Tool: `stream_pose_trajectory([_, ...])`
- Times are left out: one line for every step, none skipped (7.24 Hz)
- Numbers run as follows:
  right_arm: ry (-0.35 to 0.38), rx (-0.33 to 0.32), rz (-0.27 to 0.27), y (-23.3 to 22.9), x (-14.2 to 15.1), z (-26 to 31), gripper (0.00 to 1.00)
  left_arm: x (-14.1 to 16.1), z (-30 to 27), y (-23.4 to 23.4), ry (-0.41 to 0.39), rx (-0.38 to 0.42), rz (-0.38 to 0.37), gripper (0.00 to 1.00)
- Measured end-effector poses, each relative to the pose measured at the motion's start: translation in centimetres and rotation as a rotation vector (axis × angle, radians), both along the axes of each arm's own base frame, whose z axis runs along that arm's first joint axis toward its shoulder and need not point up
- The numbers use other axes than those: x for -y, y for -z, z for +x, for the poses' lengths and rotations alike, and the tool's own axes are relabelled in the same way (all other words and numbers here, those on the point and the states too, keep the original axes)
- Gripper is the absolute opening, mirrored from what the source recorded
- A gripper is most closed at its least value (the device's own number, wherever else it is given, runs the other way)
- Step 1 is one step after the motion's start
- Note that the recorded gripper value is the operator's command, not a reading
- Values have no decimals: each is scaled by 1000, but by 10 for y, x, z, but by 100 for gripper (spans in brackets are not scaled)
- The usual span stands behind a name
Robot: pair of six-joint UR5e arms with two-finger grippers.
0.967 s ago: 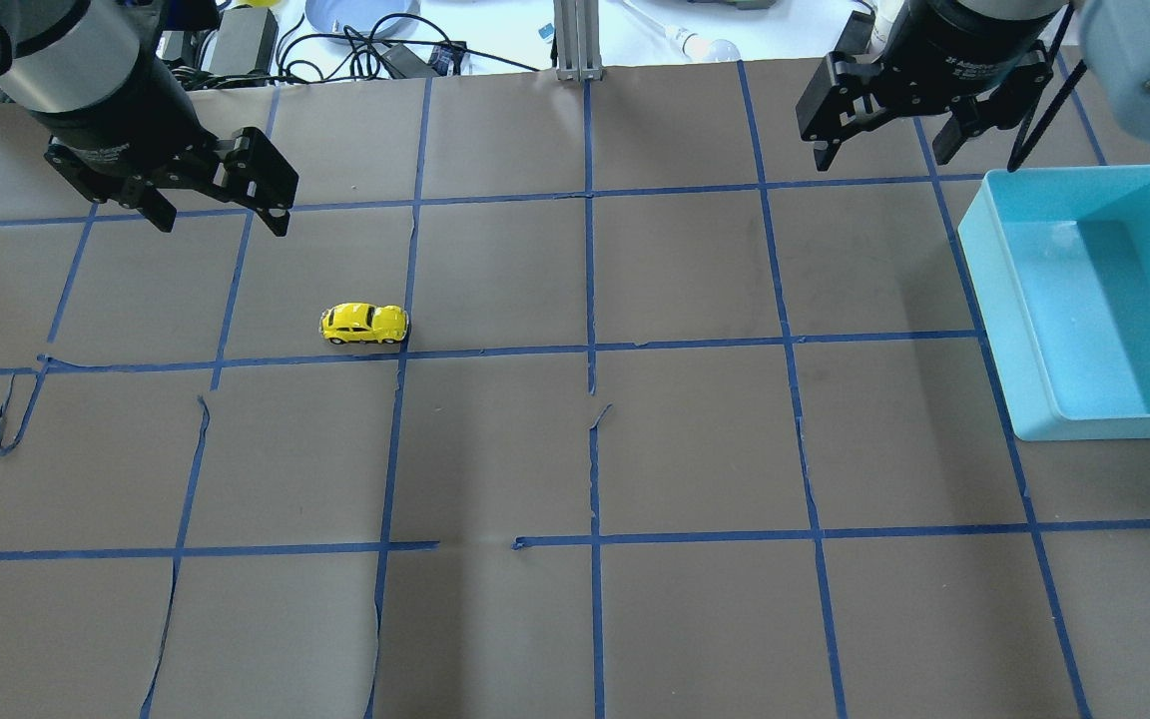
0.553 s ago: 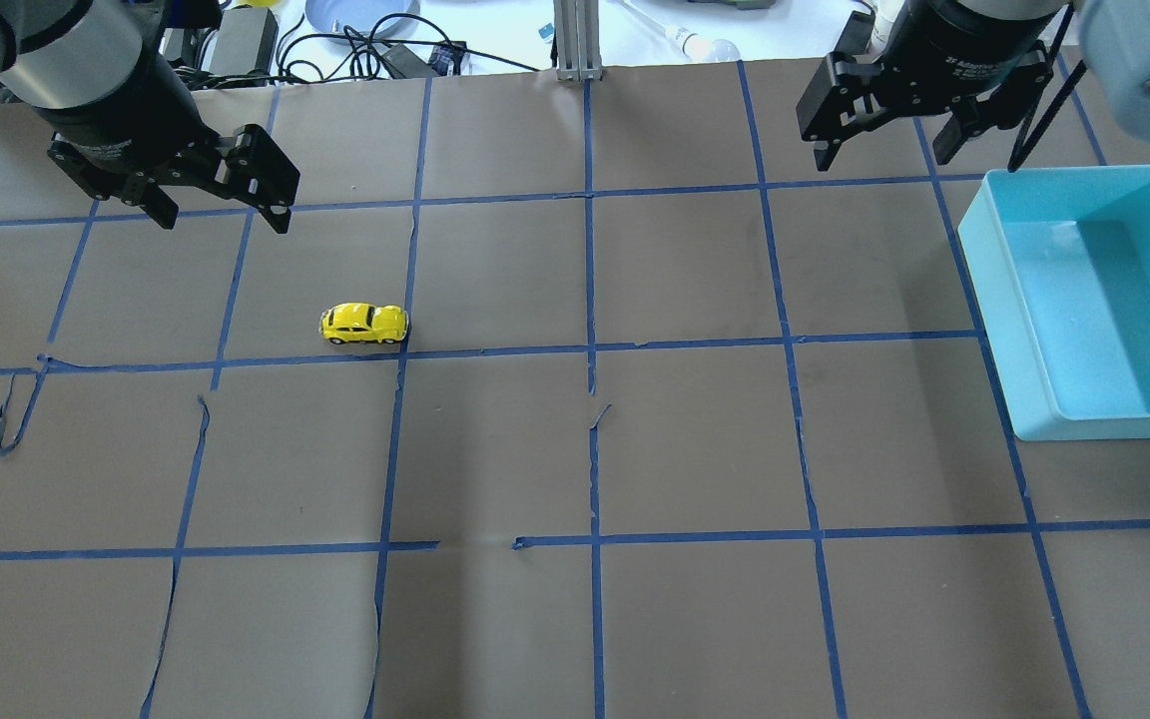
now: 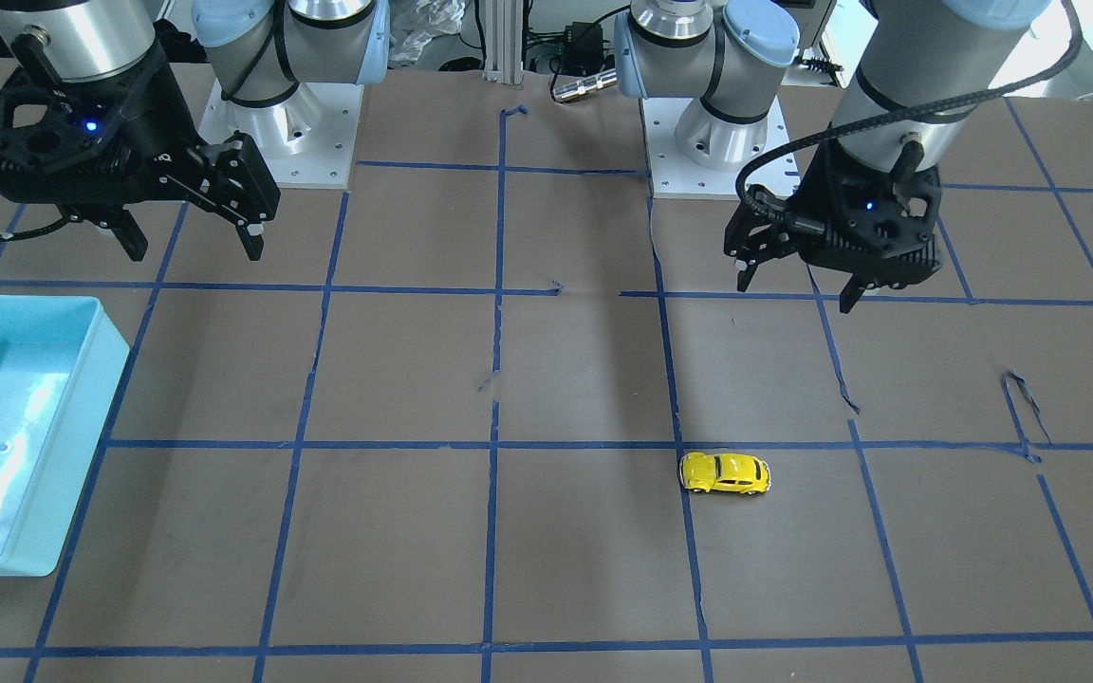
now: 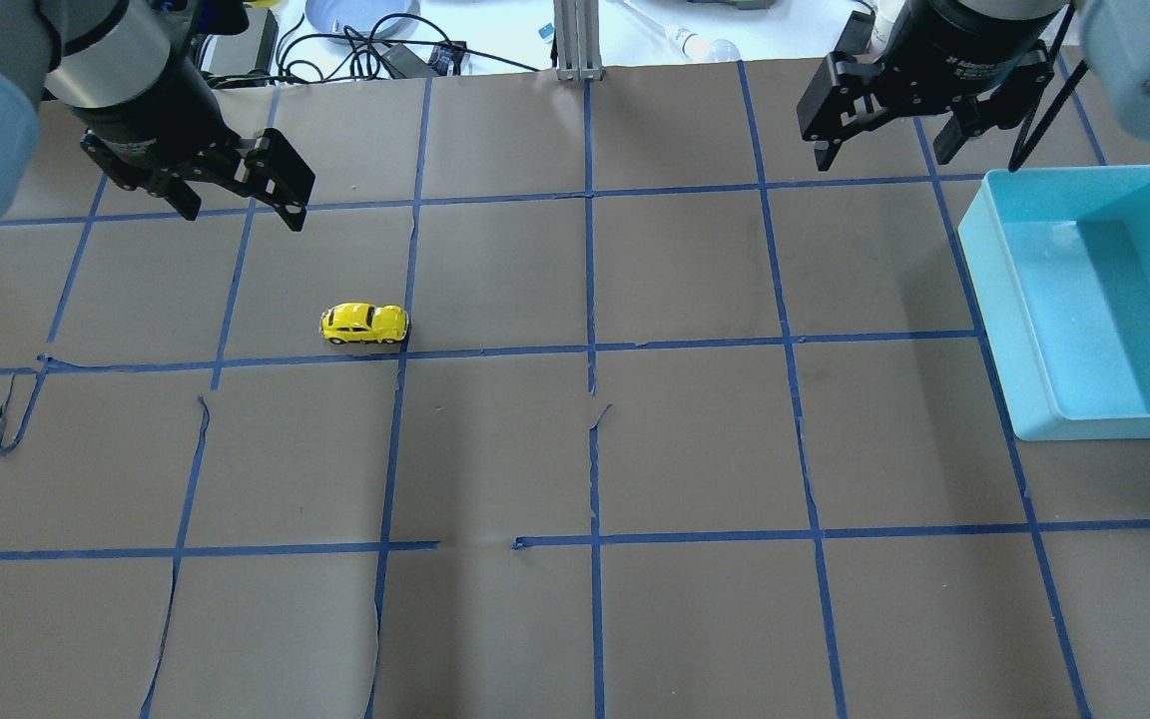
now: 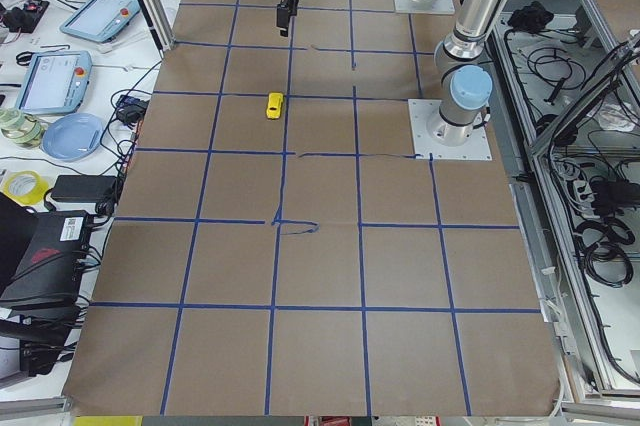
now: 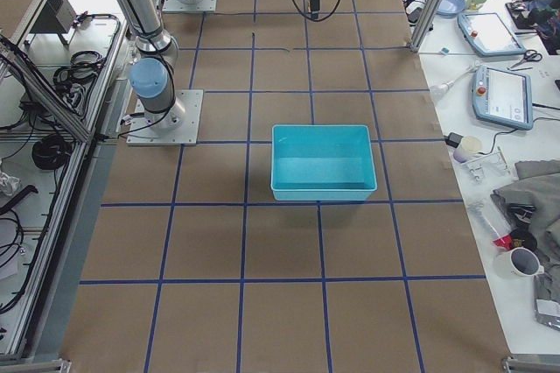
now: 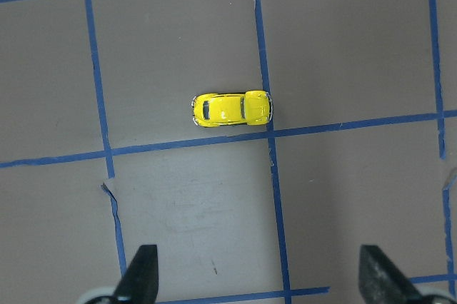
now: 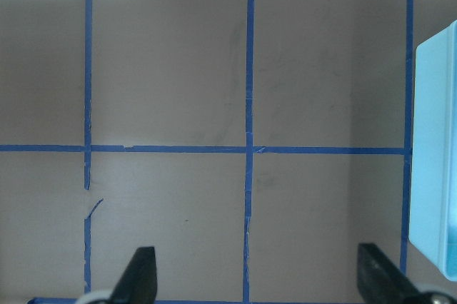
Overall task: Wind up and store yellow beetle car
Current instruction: 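Lower the left gripper over the yellow beetle car and grasp it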
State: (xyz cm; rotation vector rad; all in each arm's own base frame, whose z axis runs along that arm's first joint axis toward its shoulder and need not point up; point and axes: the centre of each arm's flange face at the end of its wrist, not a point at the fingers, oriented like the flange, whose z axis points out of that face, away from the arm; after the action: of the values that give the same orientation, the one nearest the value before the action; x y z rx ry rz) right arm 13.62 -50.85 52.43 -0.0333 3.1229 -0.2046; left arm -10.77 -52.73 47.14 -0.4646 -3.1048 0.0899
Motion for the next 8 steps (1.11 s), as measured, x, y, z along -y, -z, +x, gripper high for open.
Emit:
stream_pose_trajectory([-1, 0, 0, 0, 0, 0, 100, 10, -1, 19, 141, -4, 29, 100])
stream_pose_trajectory([-1, 0, 0, 0, 0, 0, 100, 20, 0, 44, 294, -4, 56, 100])
stream_pose_trajectory([0, 0, 0, 0, 0, 0, 100, 30, 0, 76, 428, -1, 61, 100])
stream_pose_trajectory([-1, 0, 0, 0, 0, 0, 100, 41, 1, 114, 574, 10, 38, 100])
stream_pose_trajectory([-1, 0, 0, 0, 0, 0, 100, 48, 2, 145, 739, 32, 15, 100])
stream_pose_trajectory([-1, -1, 0, 0, 0, 0, 100, 51, 5, 167, 919, 55, 16, 100])
stream_pose_trajectory([-1, -1, 0, 0, 0, 0, 100, 55, 8, 183, 1063, 69, 27, 100])
stream_pose_trajectory([-1, -1, 0, 0, 0, 0, 100, 60, 10, 197, 1140, 73, 34, 98])
